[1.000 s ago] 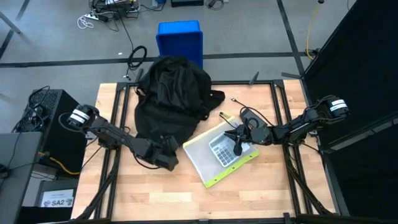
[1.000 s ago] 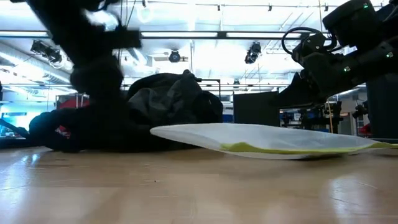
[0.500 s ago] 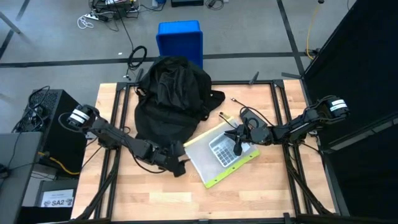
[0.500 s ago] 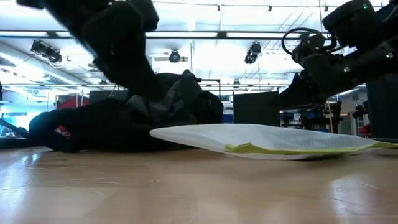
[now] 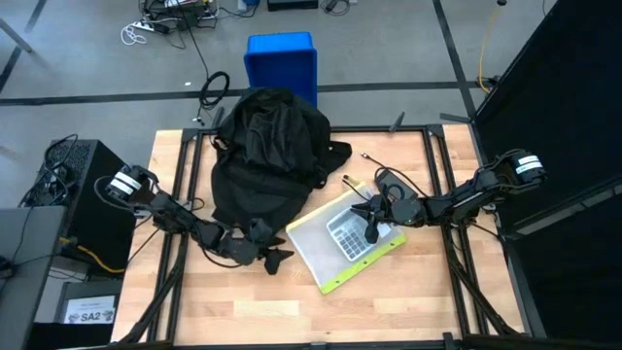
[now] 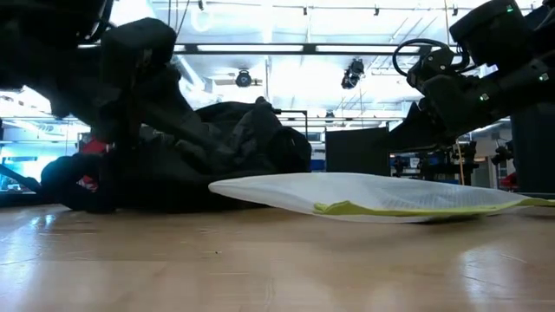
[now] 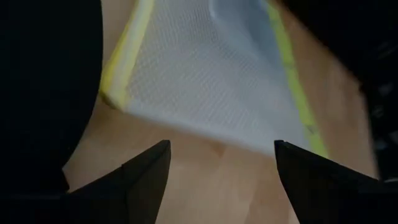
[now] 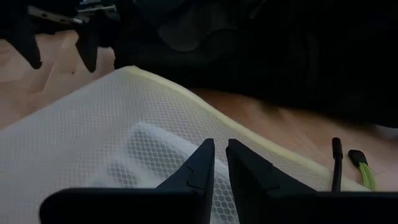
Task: Unpack backpack
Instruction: Open the yellow zipper pouch
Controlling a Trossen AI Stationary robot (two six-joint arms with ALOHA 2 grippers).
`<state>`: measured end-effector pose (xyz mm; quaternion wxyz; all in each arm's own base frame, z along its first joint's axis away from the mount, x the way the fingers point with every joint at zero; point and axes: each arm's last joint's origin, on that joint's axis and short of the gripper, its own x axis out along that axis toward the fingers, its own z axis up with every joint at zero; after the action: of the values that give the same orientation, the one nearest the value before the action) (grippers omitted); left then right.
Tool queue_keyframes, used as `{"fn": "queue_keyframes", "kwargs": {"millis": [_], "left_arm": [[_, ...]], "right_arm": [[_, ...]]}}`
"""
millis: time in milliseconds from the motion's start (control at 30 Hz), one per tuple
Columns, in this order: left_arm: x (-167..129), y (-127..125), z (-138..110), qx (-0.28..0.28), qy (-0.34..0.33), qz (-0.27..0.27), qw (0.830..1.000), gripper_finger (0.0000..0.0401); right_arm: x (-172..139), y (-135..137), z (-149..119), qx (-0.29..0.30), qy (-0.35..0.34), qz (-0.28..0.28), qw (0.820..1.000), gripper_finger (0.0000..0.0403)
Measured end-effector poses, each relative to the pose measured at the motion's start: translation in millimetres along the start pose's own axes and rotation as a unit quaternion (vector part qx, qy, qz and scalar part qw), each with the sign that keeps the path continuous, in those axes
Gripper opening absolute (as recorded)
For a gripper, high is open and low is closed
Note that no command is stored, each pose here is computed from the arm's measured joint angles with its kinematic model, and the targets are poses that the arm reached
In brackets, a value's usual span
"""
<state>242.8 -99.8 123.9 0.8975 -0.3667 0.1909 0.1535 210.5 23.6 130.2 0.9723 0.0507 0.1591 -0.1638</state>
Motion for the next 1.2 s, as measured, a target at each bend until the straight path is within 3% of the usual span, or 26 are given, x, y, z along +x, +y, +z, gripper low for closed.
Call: {"fn": "queue_keyframes", "kwargs": {"millis": [233, 700, 1100, 1200], "left_arm": [[4.2, 26.6, 0.6, -0.065, -0.005, 0.029, 0.997, 0.0264], [18.6, 42.9, 25.9, -0.088, -0.03, 0.041, 0.995, 0.0264], [59.9, 28.2, 29.2, -0.024, -0.002, 0.019, 1.0, 0.0263], [70.8, 20.7, 30.2, 0.01, -0.001, 0.012, 1.0, 0.0246]], "right_arm": [[0.1, 0.2, 1.6, 0.004, -0.007, 0.001, 1.0, 0.0031], [0.7, -1.1, 2.3, -0.002, -0.009, -0.002, 1.0, 0.0029], [0.7, -1.0, 2.4, -0.003, -0.01, -0.002, 1.0, 0.0024], [0.7, -1.0, 2.4, -0.003, -0.01, -0.002, 1.0, 0.0025]]}}
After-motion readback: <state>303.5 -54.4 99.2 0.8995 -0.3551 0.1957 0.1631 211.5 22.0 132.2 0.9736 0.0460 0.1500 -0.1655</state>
